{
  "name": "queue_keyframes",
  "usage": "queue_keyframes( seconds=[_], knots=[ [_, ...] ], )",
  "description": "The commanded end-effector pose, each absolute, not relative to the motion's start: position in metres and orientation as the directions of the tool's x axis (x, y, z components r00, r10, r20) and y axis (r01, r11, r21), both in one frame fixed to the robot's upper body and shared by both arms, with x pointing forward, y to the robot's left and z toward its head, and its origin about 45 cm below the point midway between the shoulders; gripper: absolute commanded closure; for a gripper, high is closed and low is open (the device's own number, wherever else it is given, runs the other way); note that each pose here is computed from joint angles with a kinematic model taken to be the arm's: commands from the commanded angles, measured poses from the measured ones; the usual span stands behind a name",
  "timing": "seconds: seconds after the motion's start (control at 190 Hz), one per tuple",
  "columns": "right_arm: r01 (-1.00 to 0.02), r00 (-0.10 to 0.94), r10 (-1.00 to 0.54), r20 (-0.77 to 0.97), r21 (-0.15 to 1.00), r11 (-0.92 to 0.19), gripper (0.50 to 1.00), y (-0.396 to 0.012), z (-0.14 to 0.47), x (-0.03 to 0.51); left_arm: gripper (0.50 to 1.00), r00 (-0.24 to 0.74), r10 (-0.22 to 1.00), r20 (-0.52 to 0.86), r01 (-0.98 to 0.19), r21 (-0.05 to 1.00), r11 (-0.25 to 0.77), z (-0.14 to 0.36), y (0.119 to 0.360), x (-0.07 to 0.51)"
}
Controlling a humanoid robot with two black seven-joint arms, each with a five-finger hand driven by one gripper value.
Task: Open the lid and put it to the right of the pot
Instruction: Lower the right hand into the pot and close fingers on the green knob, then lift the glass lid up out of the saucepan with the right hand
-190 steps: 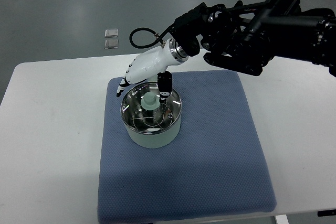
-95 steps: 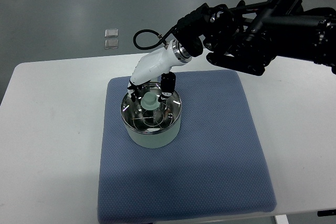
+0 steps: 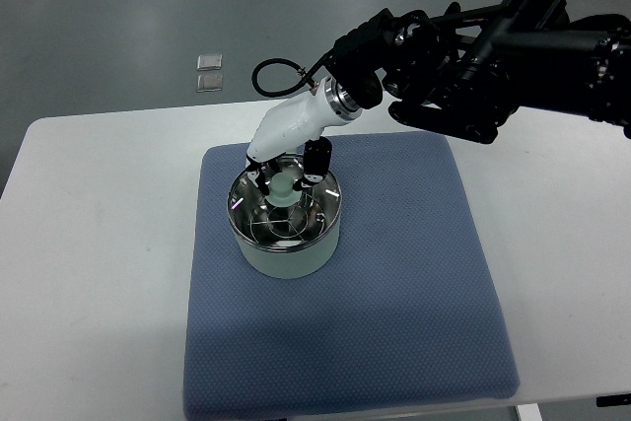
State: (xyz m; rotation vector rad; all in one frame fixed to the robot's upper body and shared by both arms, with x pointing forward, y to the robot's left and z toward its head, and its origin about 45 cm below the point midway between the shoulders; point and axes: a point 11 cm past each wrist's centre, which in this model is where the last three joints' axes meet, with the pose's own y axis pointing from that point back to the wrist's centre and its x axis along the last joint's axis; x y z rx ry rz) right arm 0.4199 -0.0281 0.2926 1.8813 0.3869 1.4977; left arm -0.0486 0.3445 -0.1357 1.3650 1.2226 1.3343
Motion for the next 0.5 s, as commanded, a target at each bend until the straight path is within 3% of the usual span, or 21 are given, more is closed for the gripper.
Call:
queue_keyframes(
  seconds=[0.0, 0.184, 0.232, 0.495],
  knots=[
    [-0.184, 0.289, 0.615, 0.734, 0.673, -0.716, 0.918, -0.0288, 0.2925, 0.4203, 0.500, -0.046, 0.985, 0.168, 0.080, 0.983, -0.164, -0.1357, 0.3445, -0.0479],
    [-0.187, 0.287, 0.615, 0.734, 0.673, -0.716, 0.961, -0.0295, 0.2932, 0.4209, 0.500, -0.046, 0.985, 0.168, 0.082, 0.983, -0.164, -0.1357, 0.3445, -0.0488],
    [-0.185, 0.288, 0.616, 0.733, 0.674, -0.716, 0.999, -0.0295, 0.2931, 0.4207, 0.500, -0.046, 0.985, 0.168, 0.080, 0.983, -0.164, -0.1357, 0.3445, -0.0479],
    [-0.191, 0.284, 0.615, 0.735, 0.672, -0.715, 1.000, -0.0301, 0.2962, 0.4220, 0.500, -0.046, 0.985, 0.168, 0.082, 0.983, -0.164, -0.1357, 0.3445, -0.0488]
  ],
)
